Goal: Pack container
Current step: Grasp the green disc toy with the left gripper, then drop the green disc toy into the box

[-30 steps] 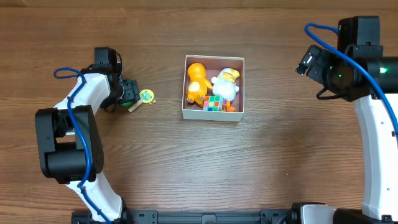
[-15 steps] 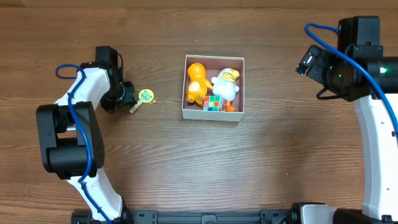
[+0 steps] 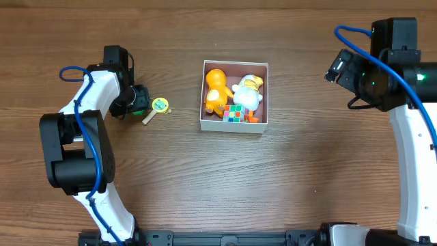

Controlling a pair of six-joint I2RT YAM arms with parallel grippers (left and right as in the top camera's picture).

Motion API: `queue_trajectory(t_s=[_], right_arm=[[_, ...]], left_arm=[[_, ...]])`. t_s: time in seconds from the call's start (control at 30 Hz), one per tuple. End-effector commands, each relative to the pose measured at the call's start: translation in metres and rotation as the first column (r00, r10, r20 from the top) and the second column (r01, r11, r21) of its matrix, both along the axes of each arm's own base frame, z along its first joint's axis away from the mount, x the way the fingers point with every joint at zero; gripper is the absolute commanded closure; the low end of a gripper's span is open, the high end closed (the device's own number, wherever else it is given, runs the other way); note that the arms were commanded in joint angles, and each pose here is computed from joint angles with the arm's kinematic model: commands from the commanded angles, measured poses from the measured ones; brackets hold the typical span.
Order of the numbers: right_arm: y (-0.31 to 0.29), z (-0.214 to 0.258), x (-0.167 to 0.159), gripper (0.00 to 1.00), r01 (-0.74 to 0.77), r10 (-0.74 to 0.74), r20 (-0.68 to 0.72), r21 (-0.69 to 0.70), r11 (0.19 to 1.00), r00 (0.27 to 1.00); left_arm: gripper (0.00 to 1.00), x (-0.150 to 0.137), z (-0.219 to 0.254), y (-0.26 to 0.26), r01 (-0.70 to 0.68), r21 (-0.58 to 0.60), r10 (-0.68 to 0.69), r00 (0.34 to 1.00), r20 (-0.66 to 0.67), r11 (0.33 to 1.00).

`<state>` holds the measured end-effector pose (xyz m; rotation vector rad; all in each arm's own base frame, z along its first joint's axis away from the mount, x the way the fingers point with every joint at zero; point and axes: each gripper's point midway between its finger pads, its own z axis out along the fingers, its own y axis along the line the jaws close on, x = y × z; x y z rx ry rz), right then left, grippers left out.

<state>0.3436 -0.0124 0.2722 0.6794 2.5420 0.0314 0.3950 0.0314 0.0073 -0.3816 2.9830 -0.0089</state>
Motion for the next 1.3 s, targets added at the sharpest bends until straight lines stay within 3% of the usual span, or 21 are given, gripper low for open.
queue_trajectory(t_s=[0.0,0.43,0.67,0.83,1.1,1.27], right_arm=[[-0.002,0.002,0.000,0.00,0.006,-0.006,0.006,-0.009,1.000,1.000],[-0.002,0.002,0.000,0.00,0.006,-0.006,0.006,-0.009,1.000,1.000],[-0.002,0.002,0.000,0.00,0.006,-0.006,0.006,-0.009,1.000,1.000],[-0.002,0.002,0.000,0.00,0.006,-0.006,0.006,-0.009,1.000,1.000],[-0.002,0.002,0.000,0.00,0.006,-0.006,0.006,-0.009,1.000,1.000],[-0.002,0.002,0.000,0.00,0.006,-0.006,0.006,-0.009,1.000,1.000]], left_arm=[[0.30,0.009,0.000,0.003,0.022,0.018,-0.022,1.000,0.020,1.000],[0.40,0.011,-0.001,0.004,0.046,0.027,-0.047,0.999,0.024,0.999],[0.53,0.011,-0.001,0.004,0.046,0.027,-0.046,0.999,0.024,0.999],[0.53,0.011,0.010,0.003,0.046,0.024,-0.047,0.999,0.021,0.999],[0.53,0.027,0.139,-0.013,0.081,0.025,-0.084,0.984,0.160,0.996],[0.52,0.010,0.222,-0.096,0.226,-0.045,-0.199,0.924,0.327,0.973]])
